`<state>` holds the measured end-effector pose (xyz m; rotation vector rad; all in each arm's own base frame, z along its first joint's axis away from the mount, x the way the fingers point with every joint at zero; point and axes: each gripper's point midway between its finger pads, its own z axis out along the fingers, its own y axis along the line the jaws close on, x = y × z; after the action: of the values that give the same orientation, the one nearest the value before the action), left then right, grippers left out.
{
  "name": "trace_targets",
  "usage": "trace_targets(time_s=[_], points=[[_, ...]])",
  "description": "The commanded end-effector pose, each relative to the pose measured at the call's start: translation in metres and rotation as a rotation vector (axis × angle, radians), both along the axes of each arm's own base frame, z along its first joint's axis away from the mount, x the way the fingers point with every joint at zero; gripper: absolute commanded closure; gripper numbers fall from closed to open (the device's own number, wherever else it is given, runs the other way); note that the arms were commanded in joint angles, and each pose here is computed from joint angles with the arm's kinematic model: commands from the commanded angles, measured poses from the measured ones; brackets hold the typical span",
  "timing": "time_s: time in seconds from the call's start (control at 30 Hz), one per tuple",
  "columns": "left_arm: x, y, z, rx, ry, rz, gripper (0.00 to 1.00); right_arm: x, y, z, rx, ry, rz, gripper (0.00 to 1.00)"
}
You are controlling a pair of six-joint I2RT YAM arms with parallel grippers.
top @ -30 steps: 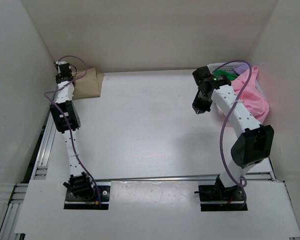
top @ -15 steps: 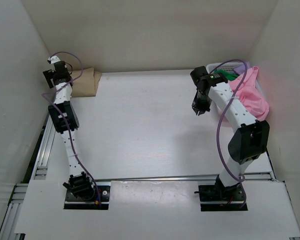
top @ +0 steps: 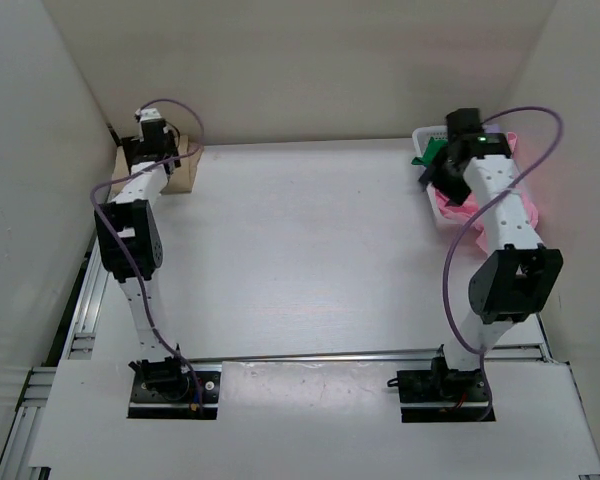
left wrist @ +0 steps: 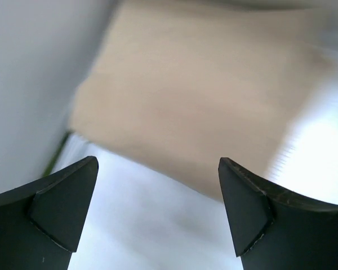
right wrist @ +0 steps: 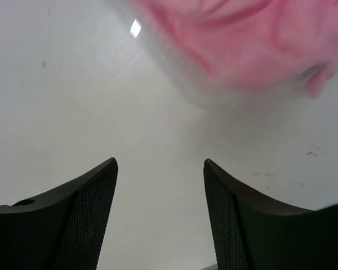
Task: Fold and stack the t-shirts
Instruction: Grab crumpled tshirt from bin with the right arm
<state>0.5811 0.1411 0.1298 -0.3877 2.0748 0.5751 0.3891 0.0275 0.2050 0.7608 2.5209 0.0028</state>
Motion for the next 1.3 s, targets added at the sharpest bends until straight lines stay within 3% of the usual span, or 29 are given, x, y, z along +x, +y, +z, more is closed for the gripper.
trace_targets(time_s=[0.0,0.03,0.07,0.13,0.17,0.37,0.47,0.5,0.6,0.67,0.87,1.03,1.17,1.27], points=[[-0.015,-0.083,0.073,-0.164,-0.037,-0.318,0.01,0.043,-0.06,0.023,-0.03,-0.123,-0.083,0.31],[-0.01,-0.083,0.088,-0.158,-0.069,-0.321,0.01,0.054,-0.07,0.019,-0.037,-0.124,-0.094,0.31],[-0.024,-0.107,0.076,-0.251,0.024,-0.423,0.01,0.064,-0.077,0.013,-0.035,-0.116,-0.097,0.3],[-0.034,-0.127,0.081,-0.324,0.053,-0.511,0.01,0.089,-0.089,-0.019,-0.025,-0.061,-0.091,0.3],[-0.047,-0.142,0.082,-0.381,0.082,-0.571,0.01,0.102,-0.097,-0.011,-0.028,-0.094,-0.105,0.3],[-0.089,-0.156,0.06,-0.447,0.254,-0.566,0.01,0.133,-0.099,-0.064,0.015,-0.053,-0.105,0.29],[-0.105,-0.155,0.056,-0.441,0.309,-0.54,0.01,0.128,-0.111,-0.08,-0.016,-0.028,-0.143,0.45],[-0.112,-0.152,0.057,-0.429,0.318,-0.523,0.01,0.128,-0.114,-0.08,-0.032,-0.027,-0.152,0.63],[-0.13,-0.152,0.062,-0.435,0.34,-0.518,0.01,0.119,-0.124,-0.066,-0.089,-0.039,-0.184,1.0],[-0.141,-0.156,0.062,-0.454,0.354,-0.529,0.01,0.115,-0.125,-0.058,-0.1,-0.058,-0.191,1.0],[-0.177,-0.162,0.064,-0.468,0.385,-0.54,0.01,0.097,-0.132,0.037,-0.169,-0.245,-0.199,1.0],[-0.21,-0.162,0.059,-0.456,0.407,-0.53,0.01,0.055,-0.127,0.18,-0.213,-0.587,-0.189,1.0],[-0.236,-0.159,0.063,-0.439,0.392,-0.52,0.01,-0.001,-0.095,0.276,-0.134,-0.869,-0.118,1.0],[-0.251,-0.159,0.064,-0.436,0.385,-0.521,0.01,-0.035,-0.036,0.329,0.047,-1.068,0.082,1.0]])
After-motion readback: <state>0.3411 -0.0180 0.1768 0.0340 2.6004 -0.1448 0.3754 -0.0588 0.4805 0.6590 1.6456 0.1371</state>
